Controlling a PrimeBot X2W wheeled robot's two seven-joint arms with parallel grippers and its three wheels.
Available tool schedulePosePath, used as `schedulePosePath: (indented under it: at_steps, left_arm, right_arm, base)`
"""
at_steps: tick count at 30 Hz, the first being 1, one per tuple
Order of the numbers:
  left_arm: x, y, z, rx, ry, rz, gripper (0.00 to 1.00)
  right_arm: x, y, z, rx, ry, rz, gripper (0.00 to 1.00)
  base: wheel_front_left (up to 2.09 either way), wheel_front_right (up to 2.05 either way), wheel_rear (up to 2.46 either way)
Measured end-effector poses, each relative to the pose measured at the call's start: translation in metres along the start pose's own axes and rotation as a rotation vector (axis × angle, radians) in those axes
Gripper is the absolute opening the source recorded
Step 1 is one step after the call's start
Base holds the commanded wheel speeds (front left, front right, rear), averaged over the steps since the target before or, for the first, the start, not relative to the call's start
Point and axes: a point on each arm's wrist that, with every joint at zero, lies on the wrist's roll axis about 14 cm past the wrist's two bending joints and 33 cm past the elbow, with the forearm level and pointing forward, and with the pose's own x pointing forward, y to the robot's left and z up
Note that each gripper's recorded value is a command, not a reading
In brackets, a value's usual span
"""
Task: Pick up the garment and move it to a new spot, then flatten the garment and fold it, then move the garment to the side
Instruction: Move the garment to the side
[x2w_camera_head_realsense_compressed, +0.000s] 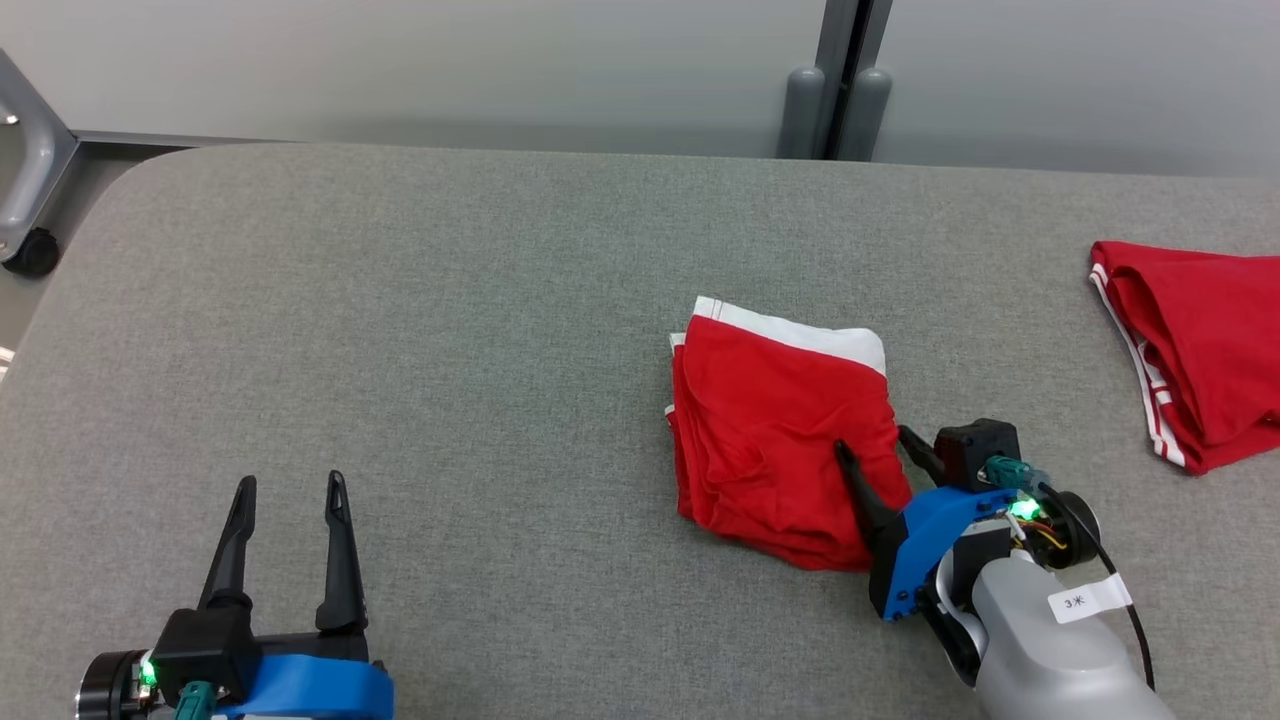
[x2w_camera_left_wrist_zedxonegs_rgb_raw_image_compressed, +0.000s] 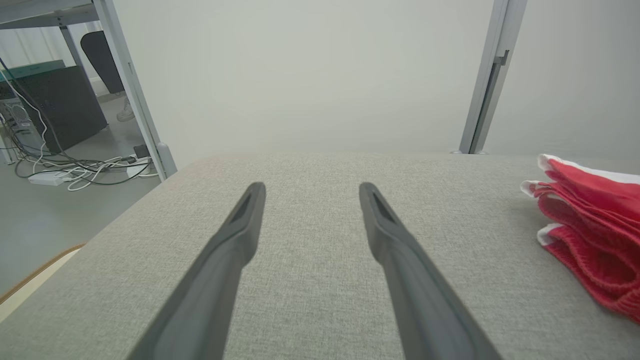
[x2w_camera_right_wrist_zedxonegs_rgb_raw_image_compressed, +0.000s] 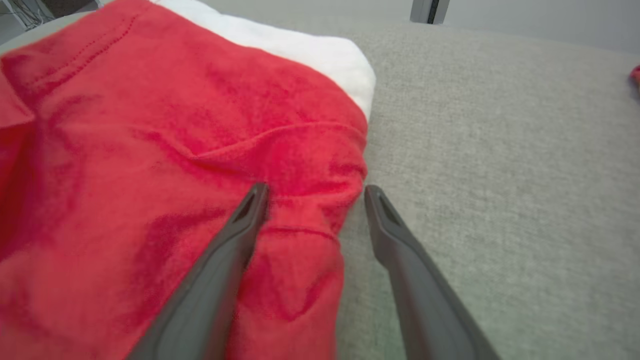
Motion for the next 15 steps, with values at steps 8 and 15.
schedulePosePath:
  at_steps: [8,15]
  left_arm:
    - [0.003,0.000,0.000,-0.001,0.000,-0.003,1.00]
    - [0.003,0.000,0.001,-0.009,-0.003,0.000,1.00]
  right_arm:
    - [0.001,0.011,-0.016,0.035,0.051,0.028,1.00]
    - [-0.002,0.024,-0.020,0.068,0.065,0.060,0.00]
  base:
    - [0.00,0.00,0.00]
    - [0.00,0.00,0.00]
